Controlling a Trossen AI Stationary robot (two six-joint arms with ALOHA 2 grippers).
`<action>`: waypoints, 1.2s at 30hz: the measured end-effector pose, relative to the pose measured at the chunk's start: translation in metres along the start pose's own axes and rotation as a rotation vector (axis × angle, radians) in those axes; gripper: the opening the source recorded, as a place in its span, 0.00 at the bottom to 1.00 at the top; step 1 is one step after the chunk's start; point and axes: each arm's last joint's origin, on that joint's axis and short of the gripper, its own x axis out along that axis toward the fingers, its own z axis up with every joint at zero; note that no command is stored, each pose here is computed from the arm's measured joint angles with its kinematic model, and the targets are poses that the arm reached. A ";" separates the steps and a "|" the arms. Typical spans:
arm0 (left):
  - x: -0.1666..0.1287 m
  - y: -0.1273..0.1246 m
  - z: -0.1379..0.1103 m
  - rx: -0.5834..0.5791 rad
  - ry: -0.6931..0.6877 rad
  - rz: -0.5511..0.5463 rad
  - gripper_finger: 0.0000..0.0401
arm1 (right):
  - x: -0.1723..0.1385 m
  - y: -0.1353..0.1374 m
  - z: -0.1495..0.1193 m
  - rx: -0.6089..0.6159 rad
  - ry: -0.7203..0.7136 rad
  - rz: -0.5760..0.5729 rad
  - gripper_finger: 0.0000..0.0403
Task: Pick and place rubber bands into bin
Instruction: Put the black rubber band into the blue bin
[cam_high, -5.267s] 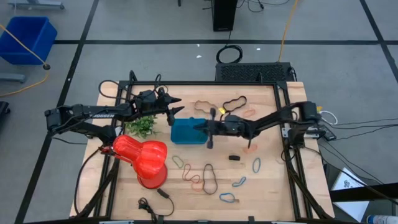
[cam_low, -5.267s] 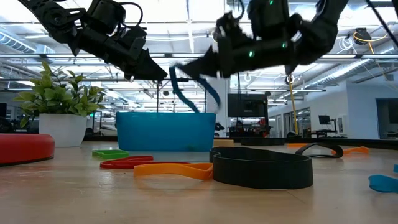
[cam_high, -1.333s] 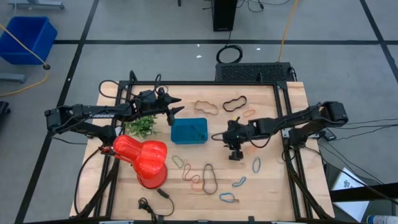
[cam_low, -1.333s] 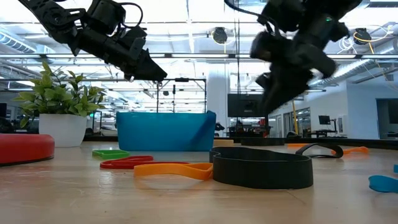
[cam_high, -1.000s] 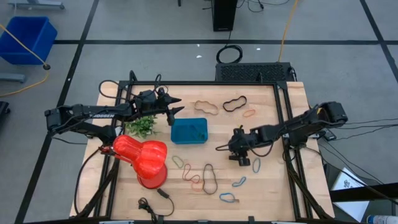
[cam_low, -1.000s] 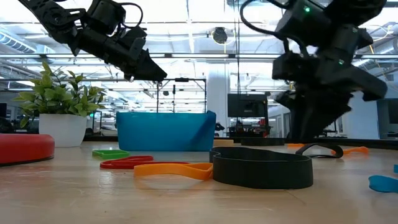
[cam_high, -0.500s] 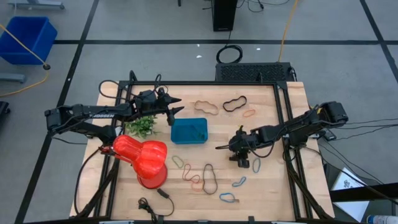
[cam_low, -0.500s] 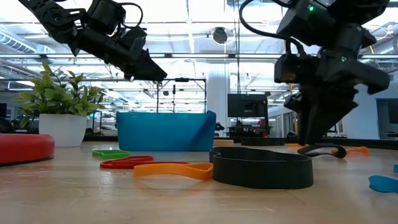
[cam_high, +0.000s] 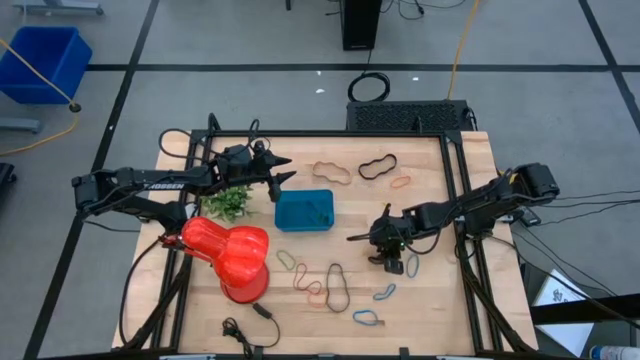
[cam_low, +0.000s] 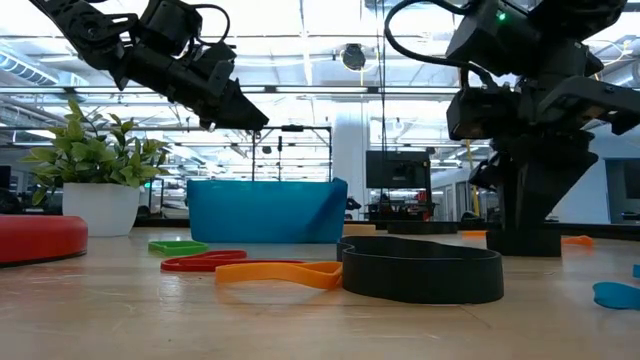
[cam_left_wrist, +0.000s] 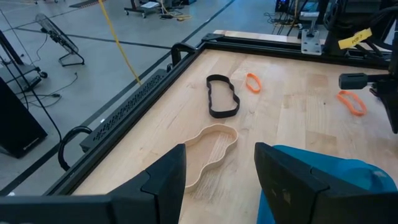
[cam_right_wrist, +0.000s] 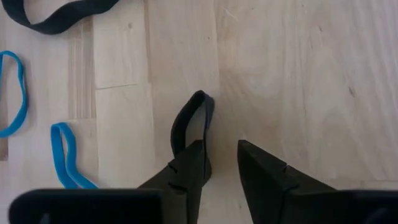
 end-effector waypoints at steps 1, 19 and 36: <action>0.000 0.000 0.000 0.000 0.000 0.000 0.49 | 0.001 0.001 -0.002 -0.006 0.000 0.003 0.22; 0.000 0.000 0.000 0.000 -0.002 0.000 0.49 | 0.013 0.007 -0.019 -0.087 -0.087 -0.049 0.02; 0.000 0.000 0.000 0.001 -0.003 0.000 0.49 | -0.052 0.014 0.064 -0.530 -1.056 -0.429 0.00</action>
